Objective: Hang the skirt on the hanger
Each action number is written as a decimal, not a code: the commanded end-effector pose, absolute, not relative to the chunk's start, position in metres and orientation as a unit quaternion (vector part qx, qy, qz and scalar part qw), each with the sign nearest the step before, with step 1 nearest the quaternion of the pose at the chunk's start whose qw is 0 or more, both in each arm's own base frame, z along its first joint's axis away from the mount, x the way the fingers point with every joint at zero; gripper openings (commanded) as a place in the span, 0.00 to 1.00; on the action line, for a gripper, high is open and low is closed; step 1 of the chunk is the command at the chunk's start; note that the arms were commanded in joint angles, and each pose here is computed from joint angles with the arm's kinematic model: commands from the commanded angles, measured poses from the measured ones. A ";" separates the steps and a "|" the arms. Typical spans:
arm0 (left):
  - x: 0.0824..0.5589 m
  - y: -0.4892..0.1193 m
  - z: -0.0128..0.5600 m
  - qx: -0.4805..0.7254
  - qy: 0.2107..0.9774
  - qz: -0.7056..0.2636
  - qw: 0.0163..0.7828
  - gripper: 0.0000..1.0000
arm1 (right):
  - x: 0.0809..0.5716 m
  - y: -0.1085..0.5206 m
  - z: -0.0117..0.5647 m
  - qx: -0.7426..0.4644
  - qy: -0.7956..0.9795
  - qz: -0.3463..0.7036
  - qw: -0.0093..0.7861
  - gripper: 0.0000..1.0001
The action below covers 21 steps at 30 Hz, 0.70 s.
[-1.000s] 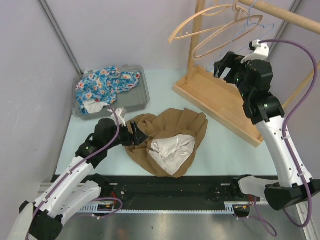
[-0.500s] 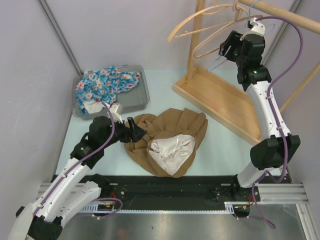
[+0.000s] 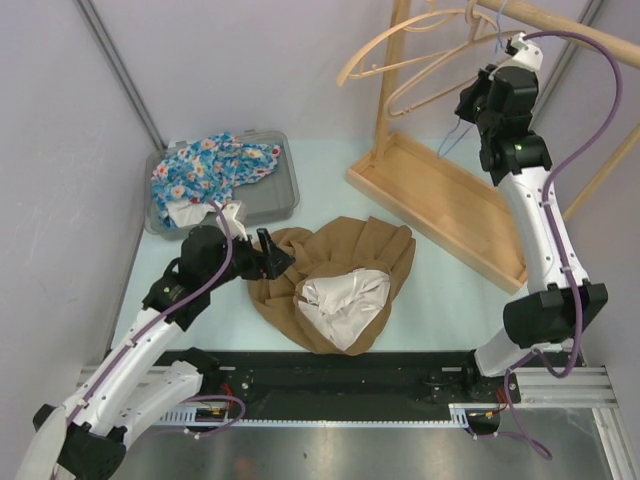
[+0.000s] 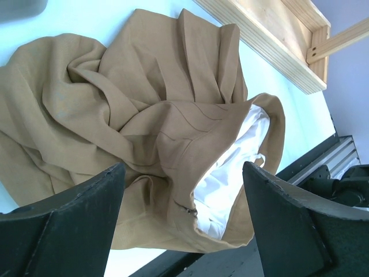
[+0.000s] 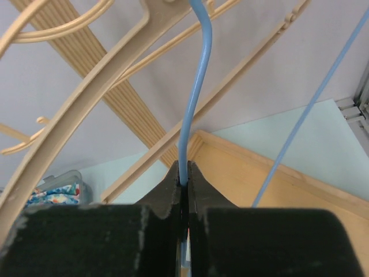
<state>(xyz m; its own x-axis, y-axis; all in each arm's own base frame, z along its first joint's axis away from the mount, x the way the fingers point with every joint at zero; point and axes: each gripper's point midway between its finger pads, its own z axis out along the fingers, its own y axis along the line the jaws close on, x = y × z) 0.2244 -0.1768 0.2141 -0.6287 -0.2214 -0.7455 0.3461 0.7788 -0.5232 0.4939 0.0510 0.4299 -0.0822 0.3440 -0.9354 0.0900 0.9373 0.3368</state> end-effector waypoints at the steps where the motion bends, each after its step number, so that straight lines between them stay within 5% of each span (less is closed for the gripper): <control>1: 0.238 -0.183 0.250 0.059 0.814 -0.340 0.467 0.89 | 0.445 0.054 0.486 0.126 0.688 0.130 0.703 0.00; 5: 0.243 -0.186 0.262 0.067 0.804 -0.343 0.481 1.00 | 0.411 0.068 0.486 0.091 0.692 0.176 0.694 0.00; 9: 0.250 -0.194 0.285 0.080 0.781 -0.361 0.503 1.00 | 0.357 0.078 0.462 0.078 0.720 0.220 0.653 0.00; 21: 0.250 -0.259 0.328 0.144 0.719 -0.521 0.436 1.00 | 0.173 0.171 0.368 -0.166 0.787 0.434 0.405 0.00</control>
